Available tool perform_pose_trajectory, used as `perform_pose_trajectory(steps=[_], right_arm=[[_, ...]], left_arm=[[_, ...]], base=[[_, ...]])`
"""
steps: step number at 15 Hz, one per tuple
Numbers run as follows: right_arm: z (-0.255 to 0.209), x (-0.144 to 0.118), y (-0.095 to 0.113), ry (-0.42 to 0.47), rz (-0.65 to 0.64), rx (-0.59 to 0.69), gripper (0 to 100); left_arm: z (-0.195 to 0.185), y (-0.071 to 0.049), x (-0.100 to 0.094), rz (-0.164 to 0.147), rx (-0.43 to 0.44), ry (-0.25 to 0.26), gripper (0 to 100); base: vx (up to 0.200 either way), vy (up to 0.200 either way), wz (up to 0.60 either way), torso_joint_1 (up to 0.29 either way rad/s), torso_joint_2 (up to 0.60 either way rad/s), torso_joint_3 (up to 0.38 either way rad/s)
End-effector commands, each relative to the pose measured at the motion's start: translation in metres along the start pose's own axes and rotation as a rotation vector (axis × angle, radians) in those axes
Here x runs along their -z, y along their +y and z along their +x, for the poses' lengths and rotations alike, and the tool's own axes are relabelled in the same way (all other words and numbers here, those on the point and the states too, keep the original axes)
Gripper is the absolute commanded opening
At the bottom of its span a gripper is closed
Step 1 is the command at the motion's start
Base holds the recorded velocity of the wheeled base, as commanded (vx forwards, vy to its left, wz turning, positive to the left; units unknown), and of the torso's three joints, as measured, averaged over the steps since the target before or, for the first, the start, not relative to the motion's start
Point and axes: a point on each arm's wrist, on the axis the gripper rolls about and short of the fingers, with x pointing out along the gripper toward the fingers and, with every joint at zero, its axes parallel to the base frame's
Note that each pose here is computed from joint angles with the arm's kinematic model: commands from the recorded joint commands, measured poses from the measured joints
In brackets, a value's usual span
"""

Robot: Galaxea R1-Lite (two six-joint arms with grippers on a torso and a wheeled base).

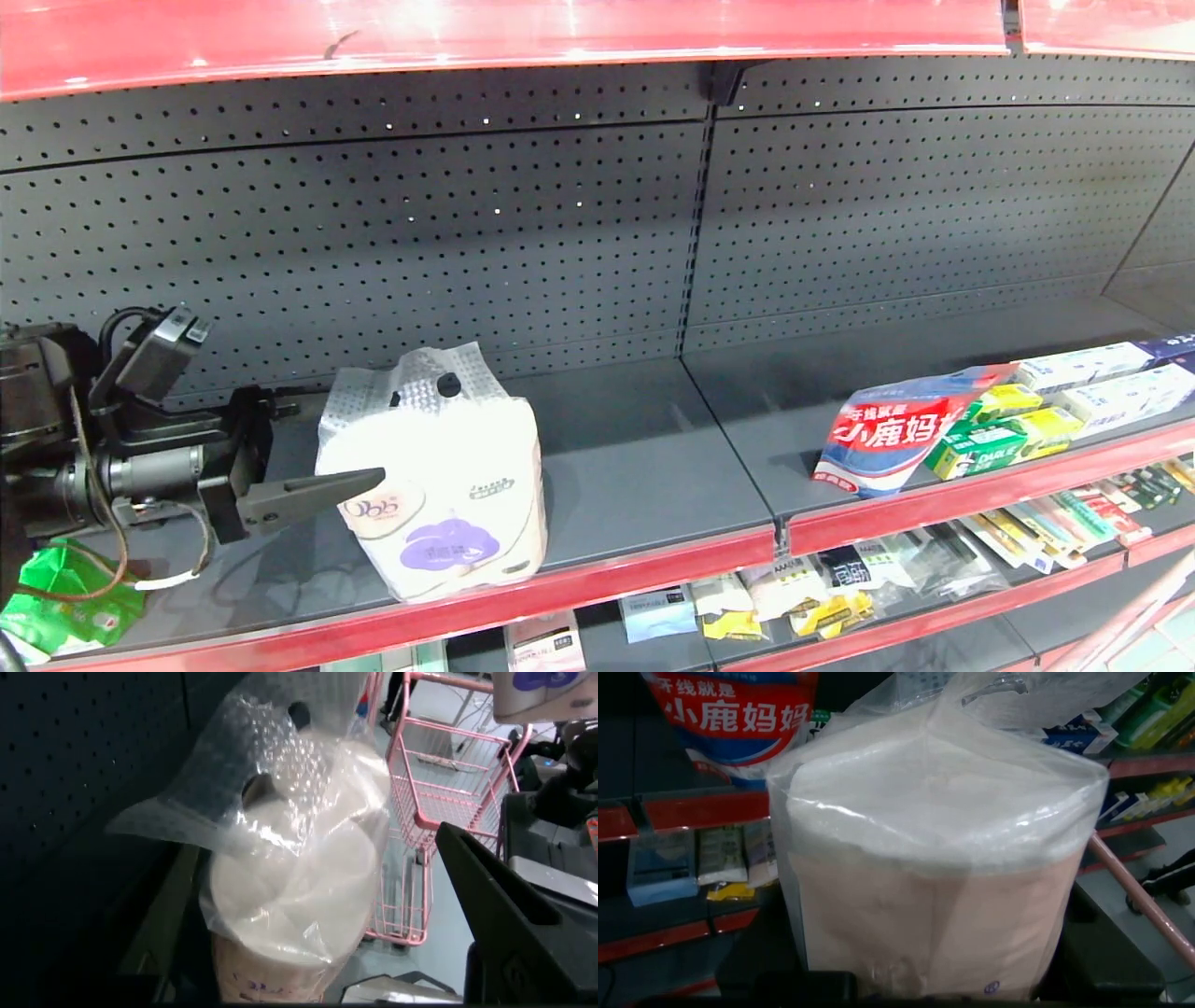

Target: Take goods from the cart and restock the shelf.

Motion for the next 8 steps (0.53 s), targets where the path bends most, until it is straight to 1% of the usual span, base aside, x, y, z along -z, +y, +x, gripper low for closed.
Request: perform_pose_trajectory(steps=[1, 3, 4, 5, 7, 8], right_arm=[[0.001, -0.001, 0.001, 0.006, -0.003, -0.002, 0], [0.003, -0.001, 0.001, 0.012, -0.007, -0.005, 0], [0.003, 0.0, 0.001, 0.015, -0.008, -0.006, 0], [0.004, 0.001, 0.002, 0.019, -0.01, -0.008, 0], [0.004, 0.002, 0.003, 0.023, -0.012, -0.01, 0], [0.005, 0.004, 0.003, 0.028, -0.015, -0.012, 0]], left_arm=[[-0.003, -0.004, -0.015, 0.056, -0.007, -0.024, 100], [-0.003, -0.002, -0.021, 0.091, -0.024, -0.033, 100], [-0.003, -0.001, -0.026, 0.134, -0.049, -0.048, 100], [-0.003, 0.0, -0.026, 0.146, -0.081, -0.051, 100], [-0.004, 0.002, -0.029, 0.154, -0.152, -0.048, 100], [-0.005, -0.001, -0.032, 0.174, -0.169, -0.056, 100]], base=[[0.0, 0.0, 0.0, 0.0, 0.0, 0.0], [0.0, 0.0, 0.0, 0.0, 0.0, 0.0], [0.0, 0.0, 0.0, 0.0, 0.0, 0.0], [0.0, 0.0, 0.0, 0.0, 0.0, 0.0], [0.0, 0.0, 0.0, 0.0, 0.0, 0.0], [0.0, 0.0, 0.0, 0.0, 0.0, 0.0]])
